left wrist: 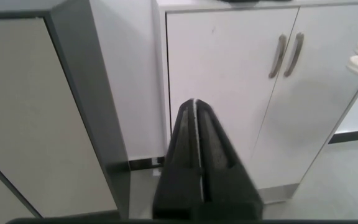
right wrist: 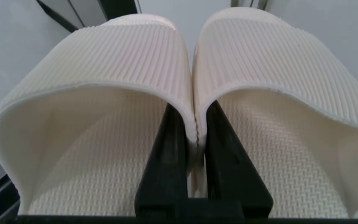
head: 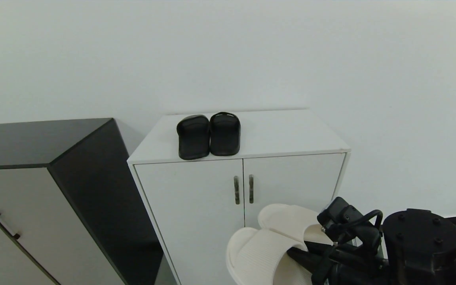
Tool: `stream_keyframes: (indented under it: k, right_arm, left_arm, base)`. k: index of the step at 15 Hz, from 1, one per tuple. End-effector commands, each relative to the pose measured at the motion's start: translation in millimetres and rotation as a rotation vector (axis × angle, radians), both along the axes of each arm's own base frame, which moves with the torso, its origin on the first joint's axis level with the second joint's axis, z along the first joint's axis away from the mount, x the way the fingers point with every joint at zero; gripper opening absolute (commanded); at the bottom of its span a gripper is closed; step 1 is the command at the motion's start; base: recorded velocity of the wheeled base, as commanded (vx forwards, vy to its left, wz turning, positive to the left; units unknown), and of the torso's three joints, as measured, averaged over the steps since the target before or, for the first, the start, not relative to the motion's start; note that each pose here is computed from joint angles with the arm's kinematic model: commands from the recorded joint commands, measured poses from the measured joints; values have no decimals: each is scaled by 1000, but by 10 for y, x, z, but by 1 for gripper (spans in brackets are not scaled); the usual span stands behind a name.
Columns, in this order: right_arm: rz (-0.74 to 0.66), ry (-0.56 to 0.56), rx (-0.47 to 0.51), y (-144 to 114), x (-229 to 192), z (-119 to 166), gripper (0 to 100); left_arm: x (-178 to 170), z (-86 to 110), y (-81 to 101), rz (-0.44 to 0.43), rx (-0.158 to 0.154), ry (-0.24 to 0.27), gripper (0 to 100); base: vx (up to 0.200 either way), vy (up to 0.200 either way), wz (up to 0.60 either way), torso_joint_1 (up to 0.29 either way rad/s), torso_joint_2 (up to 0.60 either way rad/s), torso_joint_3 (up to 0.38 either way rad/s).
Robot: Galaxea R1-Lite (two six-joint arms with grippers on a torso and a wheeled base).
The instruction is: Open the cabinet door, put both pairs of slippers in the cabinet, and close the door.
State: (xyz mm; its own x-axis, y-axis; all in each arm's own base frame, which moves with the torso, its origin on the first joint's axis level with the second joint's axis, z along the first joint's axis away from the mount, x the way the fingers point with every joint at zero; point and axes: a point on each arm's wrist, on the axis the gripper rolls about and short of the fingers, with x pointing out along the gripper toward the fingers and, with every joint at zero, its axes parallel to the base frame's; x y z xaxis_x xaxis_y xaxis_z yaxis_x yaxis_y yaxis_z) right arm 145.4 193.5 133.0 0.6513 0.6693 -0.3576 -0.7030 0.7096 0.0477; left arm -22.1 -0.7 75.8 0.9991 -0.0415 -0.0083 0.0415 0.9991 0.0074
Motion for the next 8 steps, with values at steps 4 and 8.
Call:
stream_keyframes:
  k: [4, 8]
  right_arm:
    - [1, 3, -9, -2, -3, -21, 0]
    - [6, 7, -16, -5, -14, -39, 0]
  left_arm:
    - [-6, -1, 0, 3, 2, -8, 100]
    - [-6, -1, -2, -8, 34, -10, 100]
  base:
    - [0, 0, 0, -193, 517, 320]
    - [0, 0, 0, -166, 487, 310]
